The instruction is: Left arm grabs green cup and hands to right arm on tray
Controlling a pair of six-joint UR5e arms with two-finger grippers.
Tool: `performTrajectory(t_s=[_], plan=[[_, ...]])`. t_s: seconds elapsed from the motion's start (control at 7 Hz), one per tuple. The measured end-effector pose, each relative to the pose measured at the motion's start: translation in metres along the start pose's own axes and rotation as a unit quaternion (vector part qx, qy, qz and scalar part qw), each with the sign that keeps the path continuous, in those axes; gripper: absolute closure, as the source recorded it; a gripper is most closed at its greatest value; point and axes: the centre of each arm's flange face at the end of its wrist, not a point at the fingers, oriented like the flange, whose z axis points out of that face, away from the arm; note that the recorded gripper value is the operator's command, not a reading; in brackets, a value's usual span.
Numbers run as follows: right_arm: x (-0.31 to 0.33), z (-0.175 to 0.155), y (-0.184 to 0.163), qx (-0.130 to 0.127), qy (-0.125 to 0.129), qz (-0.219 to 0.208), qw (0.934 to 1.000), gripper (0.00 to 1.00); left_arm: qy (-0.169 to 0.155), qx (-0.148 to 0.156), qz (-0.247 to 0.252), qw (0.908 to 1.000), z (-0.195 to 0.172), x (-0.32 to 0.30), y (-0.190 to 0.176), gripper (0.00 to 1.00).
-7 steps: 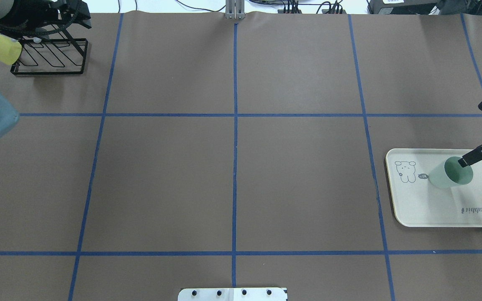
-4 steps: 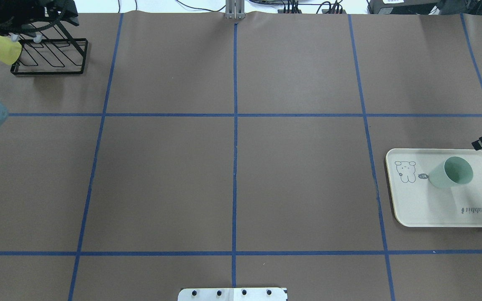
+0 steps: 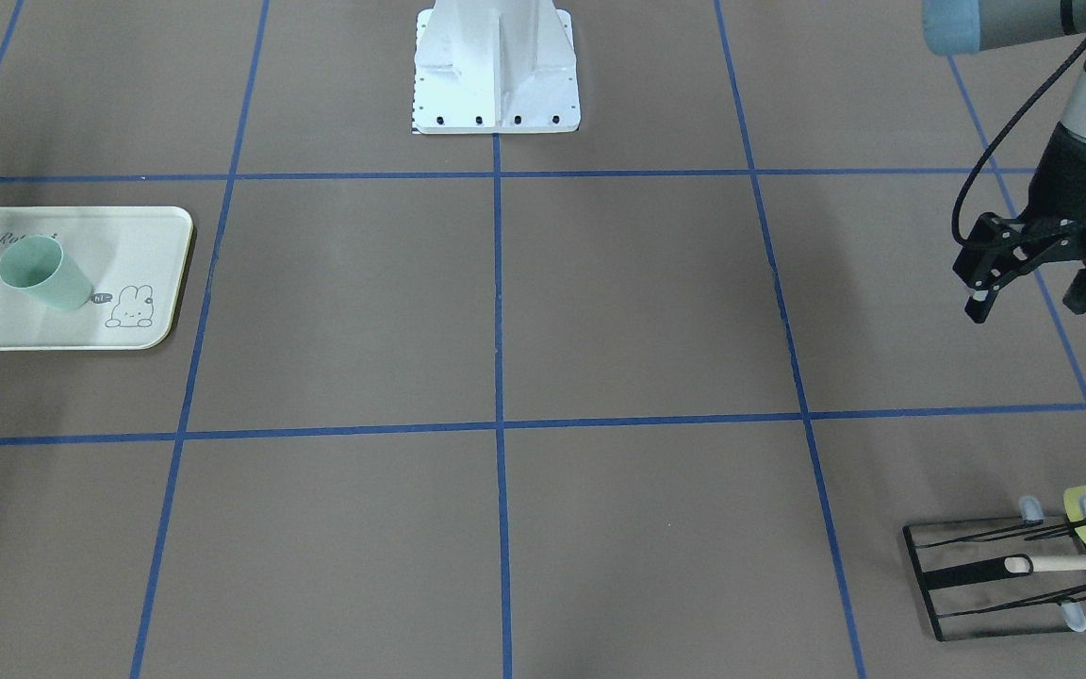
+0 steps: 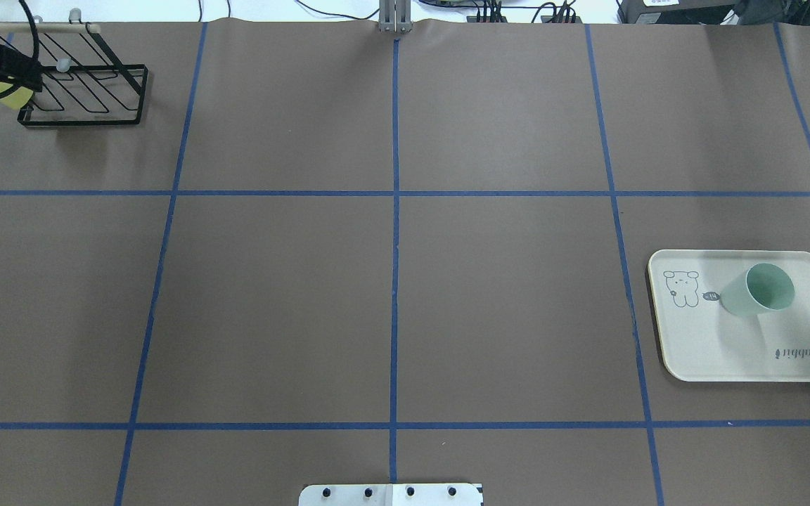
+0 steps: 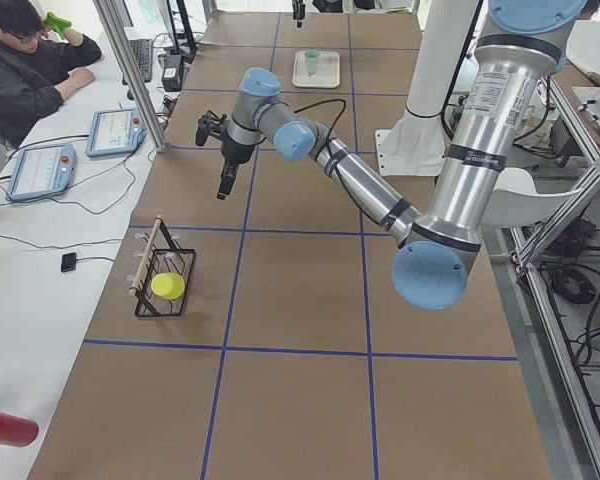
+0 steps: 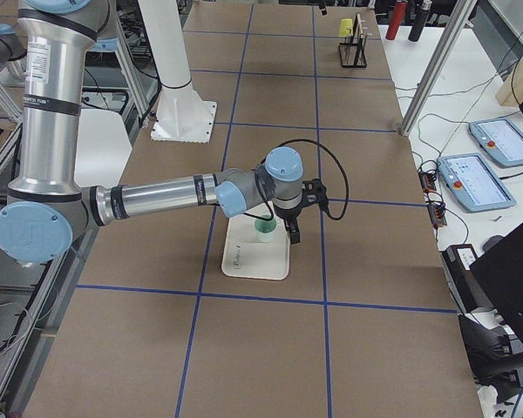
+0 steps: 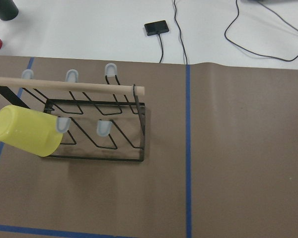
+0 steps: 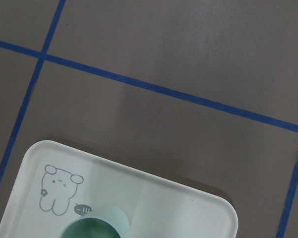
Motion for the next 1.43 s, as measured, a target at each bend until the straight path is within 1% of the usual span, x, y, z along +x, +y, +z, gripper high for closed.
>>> performTrajectory(t_s=[0.14, 0.29, 0.43, 0.57, 0.71, 0.86, 1.0, 1.29, 1.43], plan=[[0.015, 0.000, 0.001, 0.000, 0.003, 0.014, 0.9999, 0.00, 0.003, -0.019, 0.027, 0.9995, 0.000, -0.030, 0.009, 0.00], [0.025, -0.001, 0.001, 0.002, 0.005, 0.024, 0.9997, 0.00, 0.012, -0.039, 0.037, 0.9985, -0.001, -0.069, 0.020, 0.00], [0.030, -0.004, 0.000, 0.005, 0.006, 0.030, 0.9995, 0.00, 0.010, -0.054, 0.042, 0.9976, -0.001, -0.107, 0.035, 0.00], [0.035, -0.005, 0.000, 0.007, 0.008, 0.034, 0.9993, 0.00, 0.005, -0.060, 0.036, 0.9975, -0.003, -0.138, 0.042, 0.00], [0.038, -0.005, 0.001, 0.007, 0.010, 0.038, 0.9992, 0.00, 0.008, -0.063, 0.023, 0.9977, -0.005, -0.160, 0.045, 0.00], [0.042, -0.005, 0.003, 0.007, 0.012, 0.041, 0.9990, 0.00, 0.018, -0.068, 0.016, 0.9974, -0.003, -0.172, 0.046, 0.00], [0.048, -0.009, 0.005, 0.011, 0.012, 0.047, 0.9987, 0.00, 0.022, -0.073, 0.010, 0.9971, 0.001, -0.181, 0.048, 0.00], [0.063, -0.017, 0.007, 0.016, 0.013, 0.061, 0.9979, 0.00, 0.011, -0.101, -0.012, 0.9947, 0.026, -0.209, 0.065, 0.00], [0.074, -0.017, 0.010, 0.012, 0.015, 0.061, 0.9980, 0.00, 0.006, -0.116, -0.016, 0.9931, 0.037, -0.221, 0.076, 0.00]])
